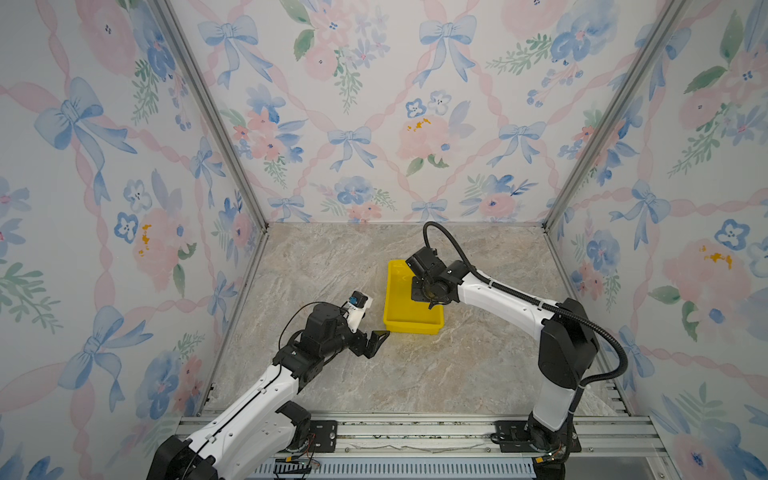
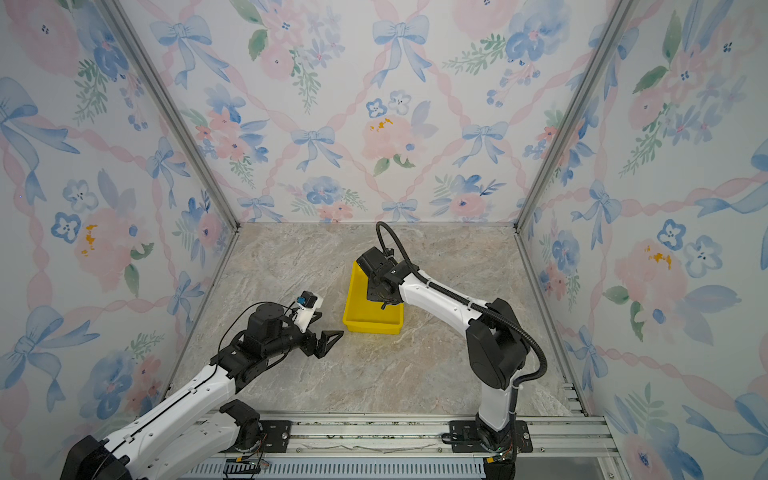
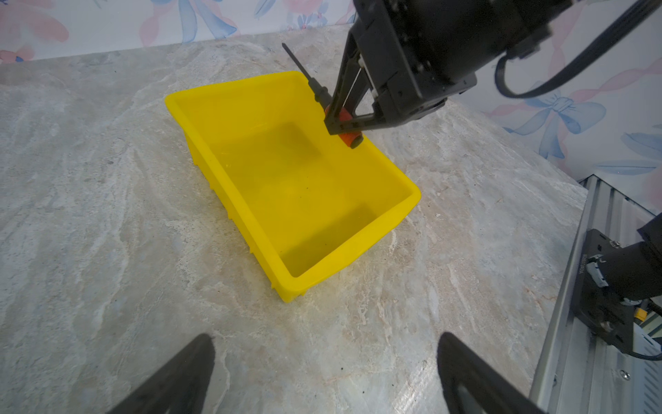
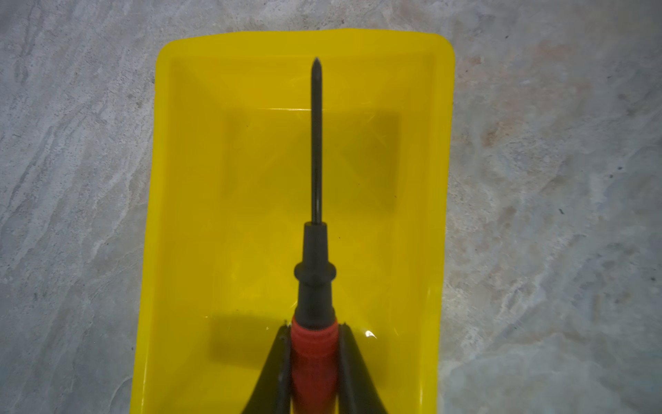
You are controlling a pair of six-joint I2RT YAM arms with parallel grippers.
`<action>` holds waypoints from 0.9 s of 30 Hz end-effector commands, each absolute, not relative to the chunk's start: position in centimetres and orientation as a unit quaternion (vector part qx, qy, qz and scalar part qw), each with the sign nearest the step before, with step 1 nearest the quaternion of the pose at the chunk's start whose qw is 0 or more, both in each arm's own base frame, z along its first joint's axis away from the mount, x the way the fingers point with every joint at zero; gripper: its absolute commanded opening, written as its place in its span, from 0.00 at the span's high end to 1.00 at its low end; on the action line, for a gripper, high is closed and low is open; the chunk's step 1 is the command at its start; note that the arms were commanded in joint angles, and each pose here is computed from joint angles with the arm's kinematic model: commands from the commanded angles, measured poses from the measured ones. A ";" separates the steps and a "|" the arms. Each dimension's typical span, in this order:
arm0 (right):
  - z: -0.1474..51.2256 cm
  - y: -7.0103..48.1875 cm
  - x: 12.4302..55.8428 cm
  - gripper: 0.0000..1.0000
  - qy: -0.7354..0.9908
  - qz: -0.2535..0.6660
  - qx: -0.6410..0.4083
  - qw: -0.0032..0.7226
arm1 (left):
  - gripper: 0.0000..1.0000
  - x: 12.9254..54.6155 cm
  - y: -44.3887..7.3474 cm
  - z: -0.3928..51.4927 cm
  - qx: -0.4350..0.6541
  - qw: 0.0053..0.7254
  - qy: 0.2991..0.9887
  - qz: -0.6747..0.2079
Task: Put the screwdriver in the bin
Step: 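Lift the screwdriver with the right gripper and carry it over the yellow bin, then lower the screwdriver into the yellow bin and open the right gripper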
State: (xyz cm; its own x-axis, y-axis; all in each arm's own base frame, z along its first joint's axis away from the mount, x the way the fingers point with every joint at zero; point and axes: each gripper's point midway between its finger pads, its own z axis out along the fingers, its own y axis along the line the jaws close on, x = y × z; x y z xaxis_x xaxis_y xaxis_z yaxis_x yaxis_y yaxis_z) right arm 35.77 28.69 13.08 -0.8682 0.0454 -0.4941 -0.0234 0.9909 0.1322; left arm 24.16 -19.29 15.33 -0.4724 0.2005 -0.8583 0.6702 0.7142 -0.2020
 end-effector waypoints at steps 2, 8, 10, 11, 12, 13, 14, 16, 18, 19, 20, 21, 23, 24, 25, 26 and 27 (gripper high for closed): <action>12.0 31.1 36.0 0.94 0.966 0.092 0.011 0.242 | 0.02 24.4 -19.4 15.3 0.283 0.447 0.810 -0.254; 10.0 32.3 36.0 0.94 0.969 0.109 0.022 0.219 | 0.02 24.5 -19.4 15.2 0.287 0.448 0.809 -0.250; 9.5 32.6 36.1 0.94 0.970 0.114 0.023 0.214 | 0.03 24.4 -19.3 15.1 0.288 0.447 0.809 -0.249; 9.2 32.8 36.0 0.94 0.970 0.116 0.024 0.211 | 0.03 24.4 -19.4 15.1 0.288 0.447 0.809 -0.249; 8.8 33.0 36.0 0.93 0.971 0.118 0.025 0.206 | 0.02 24.4 -19.3 15.0 0.288 0.446 0.810 -0.249; 8.4 33.3 36.0 0.93 0.972 0.122 0.027 0.201 | 0.02 24.3 -19.3 14.9 0.288 0.446 0.810 -0.249; 8.0 33.5 36.0 0.93 0.972 0.125 0.028 0.196 | 0.02 24.3 -19.3 14.9 0.288 0.445 0.811 -0.250; 7.2 33.8 35.9 0.93 0.974 0.129 0.033 0.186 | 0.03 24.3 -19.4 14.8 0.289 0.443 0.811 -0.251; 6.6 34.2 35.8 0.93 0.974 0.134 0.038 0.178 | 0.03 24.2 -19.4 14.8 0.290 0.443 0.811 -0.250; 6.2 34.3 35.8 0.93 0.975 0.135 0.040 0.174 | 0.02 24.2 -19.3 14.7 0.288 0.443 0.811 -0.250; 6.0 34.5 35.7 0.93 0.975 0.137 0.041 0.171 | 0.03 24.2 -19.3 14.8 0.289 0.444 0.811 -0.250; 5.8 34.6 35.7 0.93 0.975 0.138 0.042 0.169 | 0.03 24.2 -19.3 14.8 0.288 0.443 0.811 -0.251; 5.5 34.8 35.7 0.93 0.976 0.138 0.040 0.166 | 0.02 24.1 -19.3 14.7 0.288 0.443 0.811 -0.251; 5.4 34.9 35.7 0.93 0.976 0.138 0.038 0.166 | 0.02 24.1 -19.3 14.8 0.288 0.444 0.811 -0.251; 5.3 35.0 35.7 0.93 0.976 0.138 0.039 0.164 | 0.02 24.1 -19.3 14.7 0.288 0.443 0.811 -0.251; 5.2 35.1 35.8 0.92 0.976 0.139 0.040 0.164 | 0.03 24.1 -19.3 14.7 0.288 0.443 0.811 -0.252; 5.1 35.2 35.7 0.92 0.976 0.139 0.039 0.163 | 0.03 24.1 -19.4 14.7 0.289 0.442 0.811 -0.252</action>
State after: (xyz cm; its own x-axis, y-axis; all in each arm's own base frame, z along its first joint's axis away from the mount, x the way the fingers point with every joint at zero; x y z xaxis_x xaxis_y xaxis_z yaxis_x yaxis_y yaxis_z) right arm 35.50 33.59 4.52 -0.9454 0.1140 -0.3053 0.0368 0.9682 0.2476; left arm 24.30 -19.20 15.03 -0.4568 0.2284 -0.8598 0.6785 0.7145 -0.1706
